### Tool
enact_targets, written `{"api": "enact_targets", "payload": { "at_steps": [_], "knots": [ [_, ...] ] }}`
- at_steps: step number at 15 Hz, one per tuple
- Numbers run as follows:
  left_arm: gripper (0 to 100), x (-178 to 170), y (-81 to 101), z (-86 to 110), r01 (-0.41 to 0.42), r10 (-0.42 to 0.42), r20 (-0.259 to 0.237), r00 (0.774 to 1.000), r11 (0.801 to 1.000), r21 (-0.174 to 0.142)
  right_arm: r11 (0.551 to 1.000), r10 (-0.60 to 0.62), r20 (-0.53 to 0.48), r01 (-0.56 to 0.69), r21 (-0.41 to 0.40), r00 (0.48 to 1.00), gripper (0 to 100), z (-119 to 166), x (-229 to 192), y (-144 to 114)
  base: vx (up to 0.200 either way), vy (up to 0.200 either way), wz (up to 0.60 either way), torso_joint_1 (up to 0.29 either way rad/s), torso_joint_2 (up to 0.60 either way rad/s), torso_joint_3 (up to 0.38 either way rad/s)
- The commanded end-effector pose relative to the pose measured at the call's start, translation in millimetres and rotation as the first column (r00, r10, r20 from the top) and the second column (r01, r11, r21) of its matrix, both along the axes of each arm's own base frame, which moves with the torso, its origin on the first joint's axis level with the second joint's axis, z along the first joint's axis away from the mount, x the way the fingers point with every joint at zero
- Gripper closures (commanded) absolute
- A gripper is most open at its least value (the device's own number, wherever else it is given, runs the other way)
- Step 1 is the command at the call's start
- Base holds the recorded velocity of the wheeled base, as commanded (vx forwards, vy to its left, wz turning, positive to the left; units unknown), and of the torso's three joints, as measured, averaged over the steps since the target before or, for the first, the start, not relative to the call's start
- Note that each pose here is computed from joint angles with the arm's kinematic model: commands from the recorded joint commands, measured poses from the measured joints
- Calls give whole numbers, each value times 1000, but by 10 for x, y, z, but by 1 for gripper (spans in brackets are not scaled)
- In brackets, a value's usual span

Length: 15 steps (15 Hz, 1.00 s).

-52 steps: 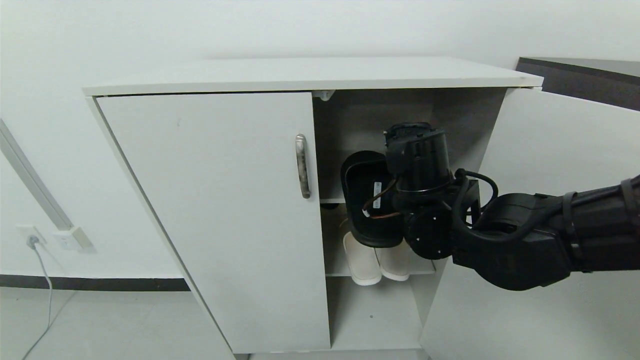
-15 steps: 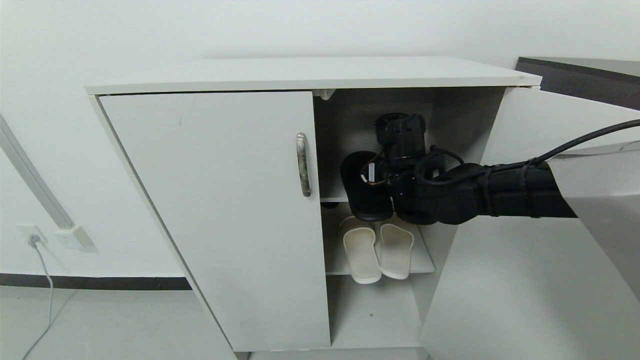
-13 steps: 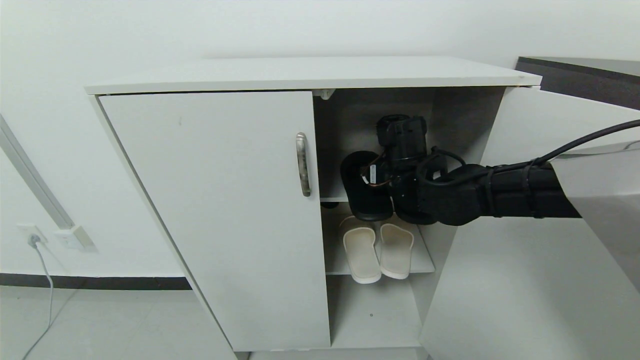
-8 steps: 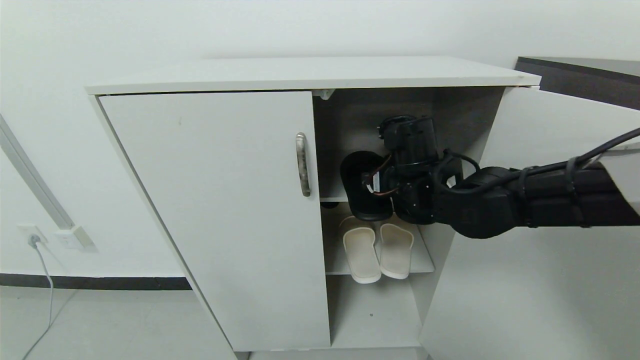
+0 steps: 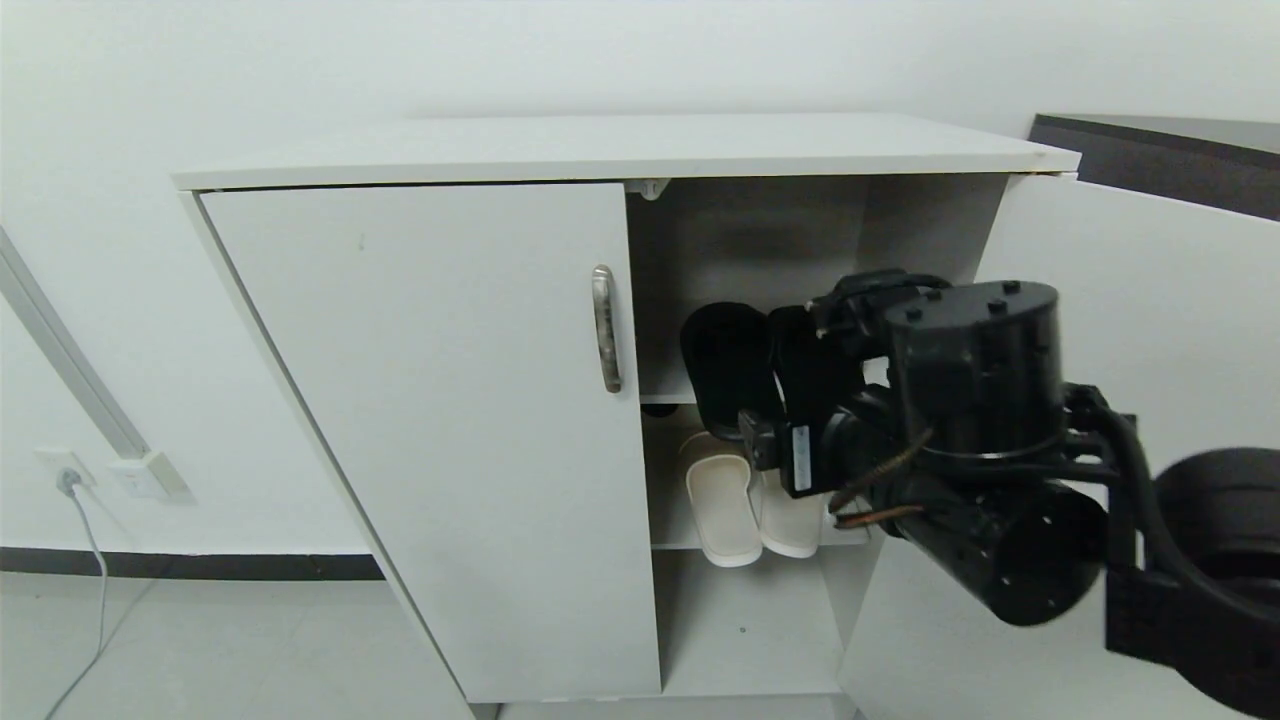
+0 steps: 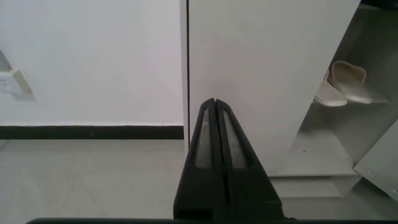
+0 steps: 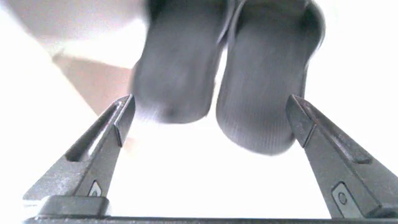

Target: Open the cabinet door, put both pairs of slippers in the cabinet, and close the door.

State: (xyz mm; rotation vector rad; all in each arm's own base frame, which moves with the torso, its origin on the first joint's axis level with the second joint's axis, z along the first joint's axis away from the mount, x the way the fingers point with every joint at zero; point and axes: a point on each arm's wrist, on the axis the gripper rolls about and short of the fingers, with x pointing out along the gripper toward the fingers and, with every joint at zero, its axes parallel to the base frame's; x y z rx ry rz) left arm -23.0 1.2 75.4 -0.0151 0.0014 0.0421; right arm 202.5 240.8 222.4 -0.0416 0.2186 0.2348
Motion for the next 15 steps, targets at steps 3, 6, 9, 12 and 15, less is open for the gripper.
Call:
{"api": "enact_targets", "payload": {
  "at_steps": [3, 6, 9, 12, 15],
  "knots": [
    [100, 1, 0, 0, -1, 1, -1, 1000, 1000, 0, 996, 59, 10, -60, 68, 998, 100, -216, -374, -220, 0, 0, 0, 0, 0, 0],
    [100, 1, 0, 0, -1, 1, -1, 1000, 1000, 0, 995, 73, 7, -73, 69, 997, 100, -306, -351, -153, 0, 0, 0, 0, 0, 0],
    [100, 1, 0, 0, -1, 1, -1, 1000, 1000, 0, 997, 63, -14, -62, 50, 998, 100, -452, -304, -85, 0, 0, 0, 0, 0, 0],
    [100, 1, 0, 0, -1, 1, -1, 1000, 1000, 0, 997, 63, -5, -63, 52, 998, 100, -485, -289, -64, 0, 0, 0, 0, 0, 0],
    [100, 1, 0, 0, 1, -1, -1, 1000, 1000, 0, 997, 62, -15, -61, 39, 998, 100, -532, -282, -62, 0, 0, 0, 0, 0, 0]
  ]
}}
